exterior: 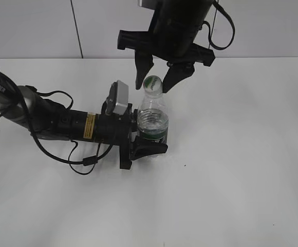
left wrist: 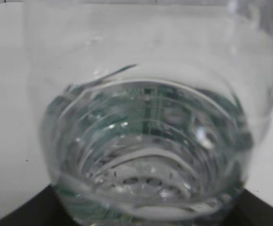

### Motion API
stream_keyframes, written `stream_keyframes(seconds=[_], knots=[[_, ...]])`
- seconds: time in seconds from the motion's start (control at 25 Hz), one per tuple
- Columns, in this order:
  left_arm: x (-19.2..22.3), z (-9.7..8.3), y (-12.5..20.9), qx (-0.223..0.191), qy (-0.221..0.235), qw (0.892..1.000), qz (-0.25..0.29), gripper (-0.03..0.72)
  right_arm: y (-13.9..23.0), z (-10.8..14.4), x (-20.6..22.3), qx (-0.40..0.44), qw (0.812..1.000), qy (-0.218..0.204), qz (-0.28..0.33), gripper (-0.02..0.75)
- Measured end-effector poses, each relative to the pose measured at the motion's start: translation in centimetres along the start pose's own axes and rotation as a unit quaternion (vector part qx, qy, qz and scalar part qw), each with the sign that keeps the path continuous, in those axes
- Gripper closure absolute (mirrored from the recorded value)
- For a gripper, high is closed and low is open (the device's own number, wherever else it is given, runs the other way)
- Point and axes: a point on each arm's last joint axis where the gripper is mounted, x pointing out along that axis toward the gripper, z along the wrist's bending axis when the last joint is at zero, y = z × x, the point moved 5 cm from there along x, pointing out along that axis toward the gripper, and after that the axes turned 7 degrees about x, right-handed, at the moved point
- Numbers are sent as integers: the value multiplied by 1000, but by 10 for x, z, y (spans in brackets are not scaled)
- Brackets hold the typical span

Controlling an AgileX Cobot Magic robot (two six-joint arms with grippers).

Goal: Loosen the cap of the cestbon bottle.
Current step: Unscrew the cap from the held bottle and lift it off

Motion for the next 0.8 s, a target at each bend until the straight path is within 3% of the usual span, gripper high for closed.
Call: stream_keyframes(seconds=[0.24, 0.8], knots=[[0, 0, 0, 0, 0, 1000, 0, 284, 2, -3, 0, -3, 1000, 12, 7, 418], [1, 2, -1, -2, -5, 1000, 1, 284, -1, -3, -3, -54, 998, 23, 4, 423]])
